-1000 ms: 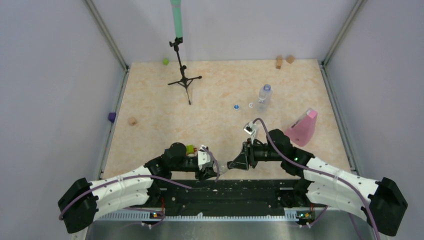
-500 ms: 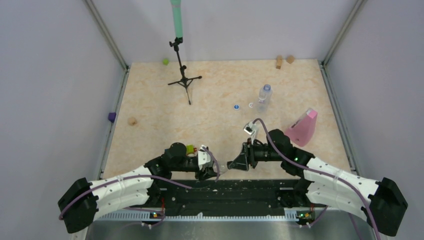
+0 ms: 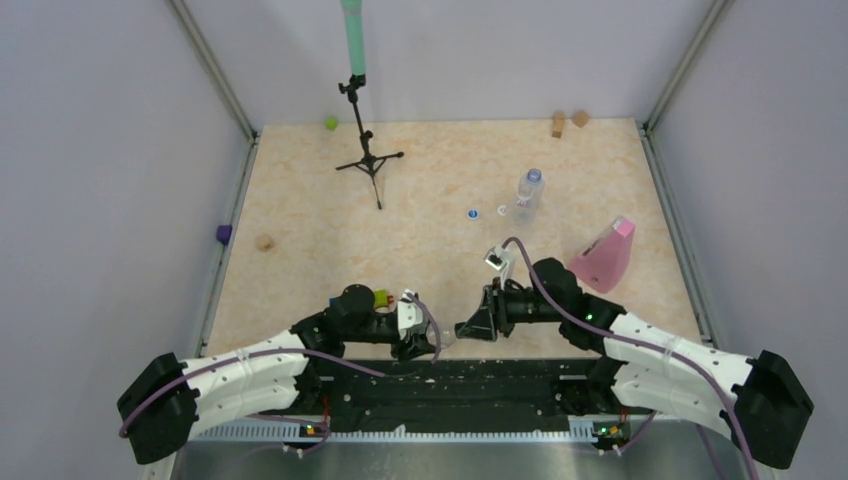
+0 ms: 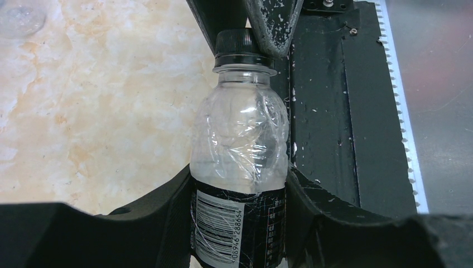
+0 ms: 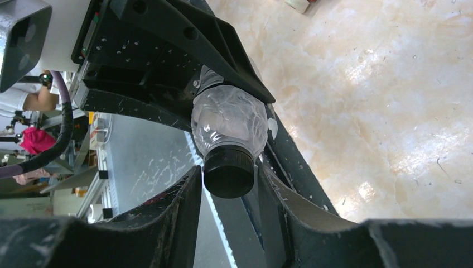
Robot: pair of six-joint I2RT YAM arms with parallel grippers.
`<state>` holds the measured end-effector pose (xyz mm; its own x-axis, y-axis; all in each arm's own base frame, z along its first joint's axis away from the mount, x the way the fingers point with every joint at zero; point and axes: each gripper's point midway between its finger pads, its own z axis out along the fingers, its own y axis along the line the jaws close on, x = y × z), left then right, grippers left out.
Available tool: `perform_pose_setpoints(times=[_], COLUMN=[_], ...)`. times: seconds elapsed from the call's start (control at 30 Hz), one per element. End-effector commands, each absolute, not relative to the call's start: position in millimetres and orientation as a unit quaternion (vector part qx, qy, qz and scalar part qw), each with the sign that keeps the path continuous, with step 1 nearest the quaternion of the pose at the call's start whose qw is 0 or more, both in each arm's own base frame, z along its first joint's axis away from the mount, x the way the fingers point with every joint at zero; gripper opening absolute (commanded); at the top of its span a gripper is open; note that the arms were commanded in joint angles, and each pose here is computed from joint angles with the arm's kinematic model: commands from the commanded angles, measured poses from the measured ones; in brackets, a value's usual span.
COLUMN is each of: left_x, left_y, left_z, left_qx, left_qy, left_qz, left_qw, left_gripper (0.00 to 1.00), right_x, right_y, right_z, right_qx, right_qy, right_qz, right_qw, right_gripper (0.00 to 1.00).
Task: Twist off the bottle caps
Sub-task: Unscrew the bottle cap from the plastic bottle.
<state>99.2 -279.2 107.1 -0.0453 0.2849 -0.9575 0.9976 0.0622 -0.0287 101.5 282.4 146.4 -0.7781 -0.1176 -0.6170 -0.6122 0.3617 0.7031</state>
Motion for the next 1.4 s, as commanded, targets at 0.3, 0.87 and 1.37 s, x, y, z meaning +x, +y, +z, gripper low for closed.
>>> perform_pose_setpoints(times=[0.3,0.87,1.37], left_x=[104.3,69.1,60.2], left_y=[-289.2,-293.5,-293.0], left_z=[133.2,148.9,145.0], left_qx=[0.539,0.55,0.573], left_qy=[0.562,0.505,0.485], left_qz=[-0.427,-0.511,-0.519], left_qw=[0.46,0.426,0.409], left_gripper=[0.0,0.0,0.0], right_x=[101.7,101.1,119.8], right_y=[285.3,298.4,288.3], right_z=[153.1,178.7,186.6], right_qx=[-0.256,-0.564,-0.633], right_qy=[0.766,0.471,0.346], right_qz=[0.53,0.473,0.327], right_qw=[0.256,0.487,0.61], right_gripper=[0.0,0.0,0.0])
